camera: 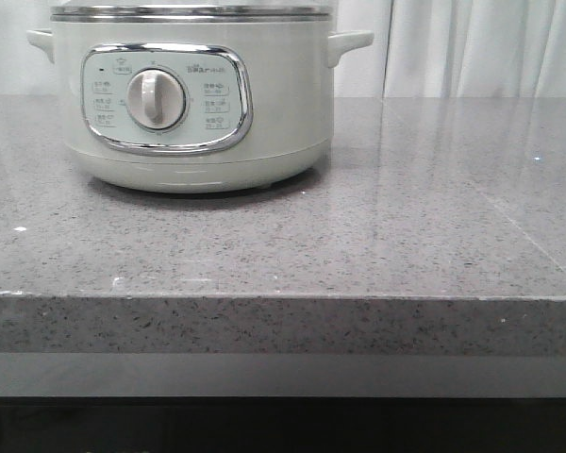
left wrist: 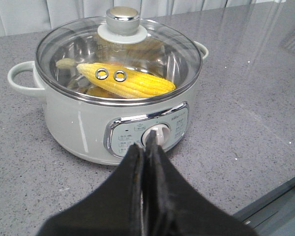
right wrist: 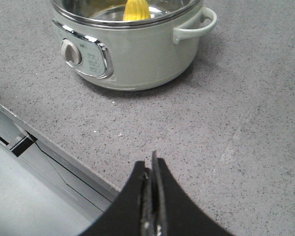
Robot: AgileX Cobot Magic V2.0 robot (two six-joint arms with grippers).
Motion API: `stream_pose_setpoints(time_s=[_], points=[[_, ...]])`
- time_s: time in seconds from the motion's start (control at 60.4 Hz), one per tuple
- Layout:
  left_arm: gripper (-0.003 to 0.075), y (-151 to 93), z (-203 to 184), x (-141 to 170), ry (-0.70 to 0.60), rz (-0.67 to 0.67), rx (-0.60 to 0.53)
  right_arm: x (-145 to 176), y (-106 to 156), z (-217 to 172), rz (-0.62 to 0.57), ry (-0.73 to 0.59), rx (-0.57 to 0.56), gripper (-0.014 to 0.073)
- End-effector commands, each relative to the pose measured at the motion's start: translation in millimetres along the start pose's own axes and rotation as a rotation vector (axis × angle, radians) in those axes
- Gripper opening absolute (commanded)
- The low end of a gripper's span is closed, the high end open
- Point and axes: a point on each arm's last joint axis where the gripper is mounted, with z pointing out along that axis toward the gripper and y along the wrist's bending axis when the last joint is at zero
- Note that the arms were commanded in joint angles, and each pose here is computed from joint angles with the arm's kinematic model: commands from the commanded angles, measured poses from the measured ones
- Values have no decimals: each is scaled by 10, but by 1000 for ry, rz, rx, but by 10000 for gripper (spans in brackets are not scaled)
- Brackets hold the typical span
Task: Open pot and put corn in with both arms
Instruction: 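Release the lid knob and raise the left gripper away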
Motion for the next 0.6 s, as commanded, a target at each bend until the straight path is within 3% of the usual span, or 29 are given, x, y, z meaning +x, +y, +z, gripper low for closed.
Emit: stream_pose_setpoints(time_s=[0.0,0.281,0.579], points=[[-20,-11,-54,-155,-113,-10,4,-128,-7,-50,-3,-91,12,-120],[-20,6,-74,-102,-130,0,-13,-128,-7,-50,-3,-91,12,-120],[-20,248,-318,455,-307,-44,-294,-128,-7,-50,-3,-91,12,-120]])
